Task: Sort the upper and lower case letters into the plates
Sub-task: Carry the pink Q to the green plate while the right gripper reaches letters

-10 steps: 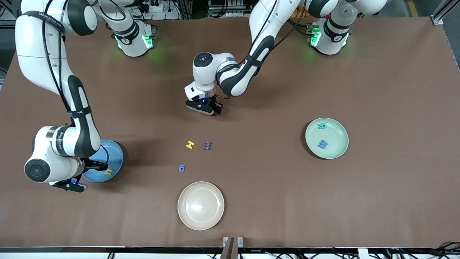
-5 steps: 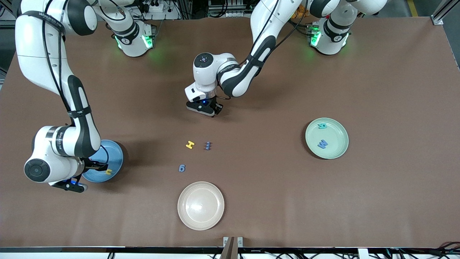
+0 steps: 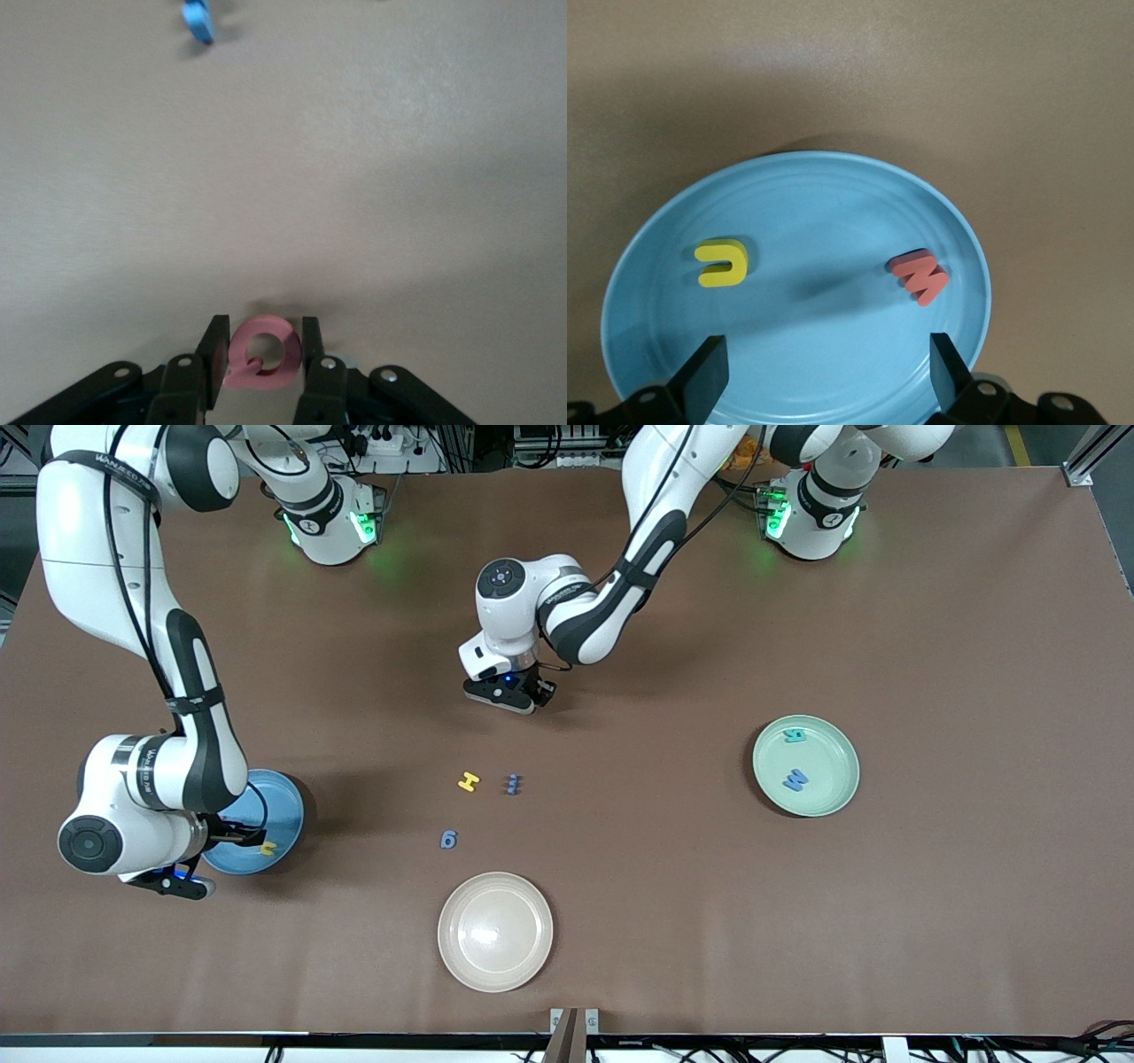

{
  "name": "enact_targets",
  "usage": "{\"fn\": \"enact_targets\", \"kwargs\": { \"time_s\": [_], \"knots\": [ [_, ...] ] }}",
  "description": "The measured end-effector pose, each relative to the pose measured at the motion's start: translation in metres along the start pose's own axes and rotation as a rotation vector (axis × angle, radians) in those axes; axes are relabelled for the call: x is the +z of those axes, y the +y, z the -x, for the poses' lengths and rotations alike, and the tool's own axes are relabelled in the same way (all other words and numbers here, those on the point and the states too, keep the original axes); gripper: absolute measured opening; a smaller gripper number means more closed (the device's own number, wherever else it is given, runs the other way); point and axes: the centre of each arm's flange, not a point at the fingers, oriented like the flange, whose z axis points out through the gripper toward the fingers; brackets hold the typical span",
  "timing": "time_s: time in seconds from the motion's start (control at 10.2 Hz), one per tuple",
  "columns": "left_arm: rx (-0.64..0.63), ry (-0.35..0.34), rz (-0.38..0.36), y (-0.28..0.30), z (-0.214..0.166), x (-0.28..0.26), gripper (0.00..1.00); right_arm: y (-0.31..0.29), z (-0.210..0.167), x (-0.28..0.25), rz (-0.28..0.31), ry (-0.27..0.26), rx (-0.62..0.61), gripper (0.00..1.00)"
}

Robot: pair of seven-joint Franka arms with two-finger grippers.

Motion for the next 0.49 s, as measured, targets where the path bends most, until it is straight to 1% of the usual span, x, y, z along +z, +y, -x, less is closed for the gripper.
{"fn": "enact_targets", "kwargs": {
  "time_s": [0.1,0.29,0.49],
  "knots": [
    [0.012,-0.02,0.001,-0.009,-0.007,-0.017,0.38,-0.006,0.001,-0.002,-0.004,0.002,-0.008,1.0],
    [0.068,-0.076,-0.043,-0.042,-0.023,-0.042,0.38,-0.036,0.008,-0.007,-0.03,0.006,-0.053,1.0],
    [0.159,-0.17,-0.079,-0.114,-0.053,-0.068,0.38,-0.092,0.023,-0.018,-0.075,0.016,-0.127,1.0]
  ]
}}
